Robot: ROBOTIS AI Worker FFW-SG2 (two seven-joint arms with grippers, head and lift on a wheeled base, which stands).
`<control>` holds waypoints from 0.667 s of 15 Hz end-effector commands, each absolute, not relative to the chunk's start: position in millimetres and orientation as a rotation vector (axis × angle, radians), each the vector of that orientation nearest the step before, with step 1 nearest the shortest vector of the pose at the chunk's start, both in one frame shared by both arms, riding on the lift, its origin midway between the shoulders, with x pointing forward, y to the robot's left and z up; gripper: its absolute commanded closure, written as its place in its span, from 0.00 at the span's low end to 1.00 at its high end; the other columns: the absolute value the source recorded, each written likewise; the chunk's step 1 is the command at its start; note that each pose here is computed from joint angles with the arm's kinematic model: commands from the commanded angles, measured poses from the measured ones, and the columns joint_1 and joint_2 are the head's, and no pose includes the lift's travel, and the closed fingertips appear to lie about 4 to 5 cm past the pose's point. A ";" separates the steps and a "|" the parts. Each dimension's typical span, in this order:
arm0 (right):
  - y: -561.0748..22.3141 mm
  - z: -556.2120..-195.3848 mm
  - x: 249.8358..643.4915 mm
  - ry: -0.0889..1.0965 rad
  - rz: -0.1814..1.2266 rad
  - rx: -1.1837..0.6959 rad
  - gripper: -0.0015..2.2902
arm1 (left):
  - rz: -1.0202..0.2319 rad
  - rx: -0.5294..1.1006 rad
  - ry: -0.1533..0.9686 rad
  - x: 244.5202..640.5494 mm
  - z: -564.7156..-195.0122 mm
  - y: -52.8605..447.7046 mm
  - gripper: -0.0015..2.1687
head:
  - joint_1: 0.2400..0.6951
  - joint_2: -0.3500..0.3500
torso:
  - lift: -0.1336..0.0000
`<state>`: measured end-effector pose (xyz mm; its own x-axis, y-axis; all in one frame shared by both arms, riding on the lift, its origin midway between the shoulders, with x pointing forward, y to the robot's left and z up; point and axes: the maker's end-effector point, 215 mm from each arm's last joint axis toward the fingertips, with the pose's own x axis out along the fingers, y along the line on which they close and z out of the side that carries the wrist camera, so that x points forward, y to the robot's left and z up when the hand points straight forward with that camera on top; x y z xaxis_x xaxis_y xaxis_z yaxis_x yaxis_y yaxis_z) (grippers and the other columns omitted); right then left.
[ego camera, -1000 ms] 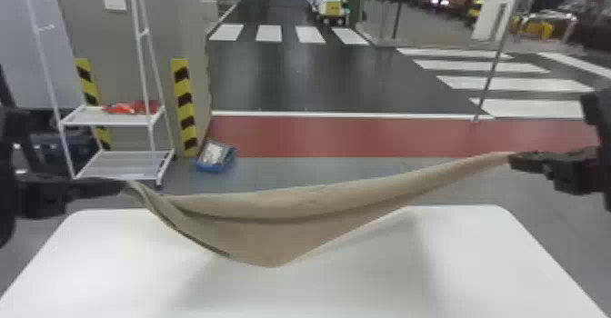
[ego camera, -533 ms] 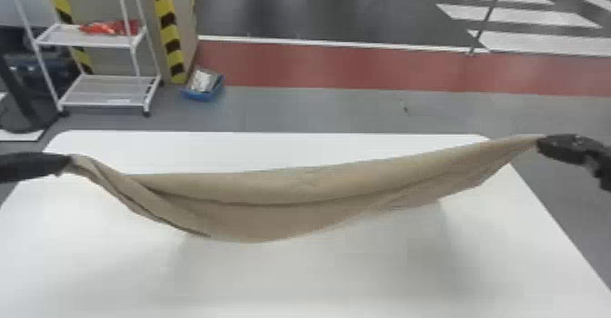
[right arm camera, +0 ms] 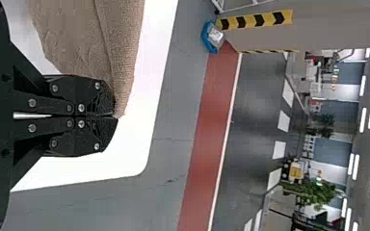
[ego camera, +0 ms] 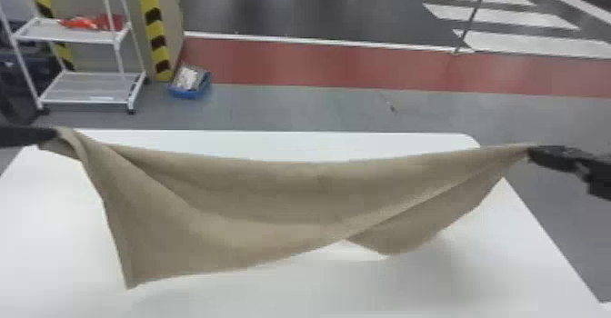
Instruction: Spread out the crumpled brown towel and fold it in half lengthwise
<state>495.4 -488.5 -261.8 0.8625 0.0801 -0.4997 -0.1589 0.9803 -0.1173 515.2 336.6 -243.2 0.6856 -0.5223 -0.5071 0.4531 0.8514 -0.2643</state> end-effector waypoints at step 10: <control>-422.1 -353.0 535.1 0.706 0.201 -0.229 0.71 | -0.334 0.179 0.472 571.9 -342.8 324.6 0.01 | 1.00 0.32 | 0.07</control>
<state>535.0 -423.2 -352.6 0.7437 0.1020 -0.6607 -0.2576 0.9557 -0.1425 579.5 311.6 -359.3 0.8036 -0.2702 -0.5303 0.3776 0.9202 0.1035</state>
